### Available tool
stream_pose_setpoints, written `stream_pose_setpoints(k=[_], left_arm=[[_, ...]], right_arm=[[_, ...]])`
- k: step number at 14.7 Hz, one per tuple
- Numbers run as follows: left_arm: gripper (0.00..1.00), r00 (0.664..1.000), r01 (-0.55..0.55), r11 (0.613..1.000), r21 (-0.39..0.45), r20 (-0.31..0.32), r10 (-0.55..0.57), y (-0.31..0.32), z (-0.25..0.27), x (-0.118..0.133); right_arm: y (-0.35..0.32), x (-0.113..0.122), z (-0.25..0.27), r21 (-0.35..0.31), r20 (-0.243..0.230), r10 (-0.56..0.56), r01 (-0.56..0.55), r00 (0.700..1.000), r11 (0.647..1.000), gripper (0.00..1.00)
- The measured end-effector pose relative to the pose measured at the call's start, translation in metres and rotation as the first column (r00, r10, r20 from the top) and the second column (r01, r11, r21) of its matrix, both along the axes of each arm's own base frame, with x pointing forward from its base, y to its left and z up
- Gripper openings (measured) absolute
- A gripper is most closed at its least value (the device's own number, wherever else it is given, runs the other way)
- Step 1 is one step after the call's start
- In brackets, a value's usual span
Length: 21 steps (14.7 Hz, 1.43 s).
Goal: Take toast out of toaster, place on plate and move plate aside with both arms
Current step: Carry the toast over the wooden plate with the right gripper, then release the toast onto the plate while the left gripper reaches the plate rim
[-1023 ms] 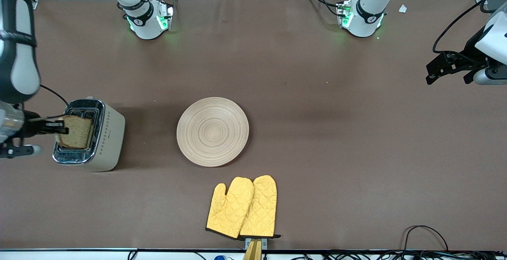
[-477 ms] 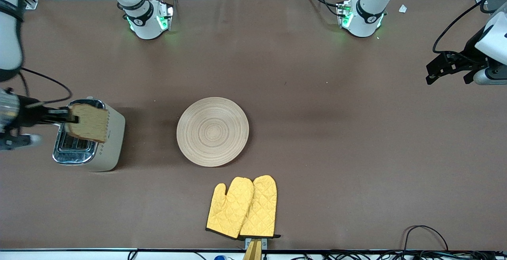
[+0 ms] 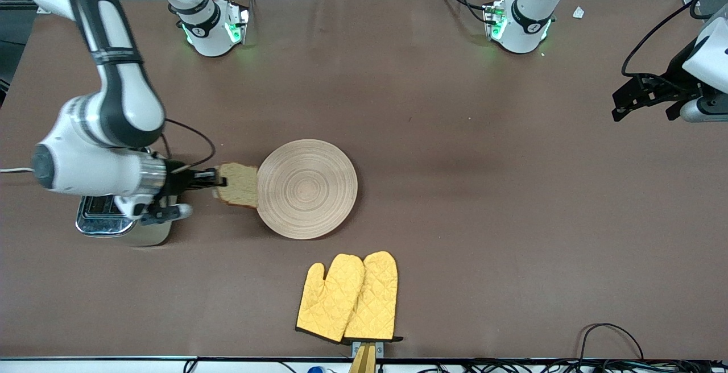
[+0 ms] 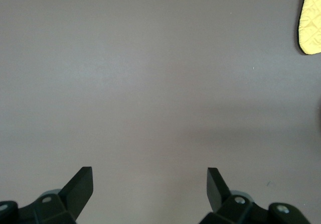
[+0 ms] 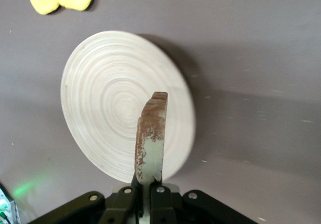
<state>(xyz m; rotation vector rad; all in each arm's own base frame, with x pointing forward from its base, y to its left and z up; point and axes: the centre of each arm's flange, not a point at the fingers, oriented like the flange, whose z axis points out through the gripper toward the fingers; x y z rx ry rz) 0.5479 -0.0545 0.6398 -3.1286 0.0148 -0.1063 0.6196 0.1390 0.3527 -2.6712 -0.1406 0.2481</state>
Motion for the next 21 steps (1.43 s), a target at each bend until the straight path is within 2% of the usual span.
stream_pose_setpoints(k=[3, 6, 9, 13, 16, 18, 21], left_arm=[[1.0, 1.0, 0.0, 1.0, 0.0, 0.0, 0.0, 0.0, 0.0, 0.0], [1.0, 1.0, -0.001, 1.0, 0.0, -0.002, 0.001, 0.0, 0.0, 0.0], [1.0, 1.0, -0.001, 1.0, 0.0, -0.005, 0.001, 0.001, -0.001, 0.0], [1.0, 1.0, -0.001, 1.0, 0.001, -0.007, 0.001, 0.001, -0.001, 0.0], [1.0, 1.0, 0.018, 1.0, 0.002, -0.011, -0.018, 0.001, -0.002, 0.0], [1.0, 0.999, 0.046, 0.999, -0.008, -0.024, -0.046, -0.001, -0.007, 0.002], [1.0, 0.994, 0.071, 0.99, -0.123, -0.077, -0.081, -0.014, -0.032, 0.011]], right_arm=[[0.067, -0.026, -0.026, 0.086, -0.036, -0.067, 0.07, 0.997, 0.994, 0.07], [0.111, -0.051, -0.051, 0.114, -0.032, -0.119, 0.122, 0.992, 0.986, 0.07], [0.112, -0.052, -0.06, 0.12, -0.015, -0.165, 0.166, 0.986, 0.979, 0.07], [0.075, -0.039, -0.085, 0.116, 0.029, -0.144, 0.139, 0.989, 0.983, 0.07], [0.051, -0.034, -0.104, 0.11, 0.024, -0.15, 0.147, 0.988, 0.983, 0.1], [0.043, -0.032, -0.109, 0.107, 0.018, -0.16, 0.158, 0.987, 0.982, 0.28], [0.024, -0.029, -0.114, 0.104, 0.005, -0.188, 0.187, 0.982, 0.977, 0.6]])
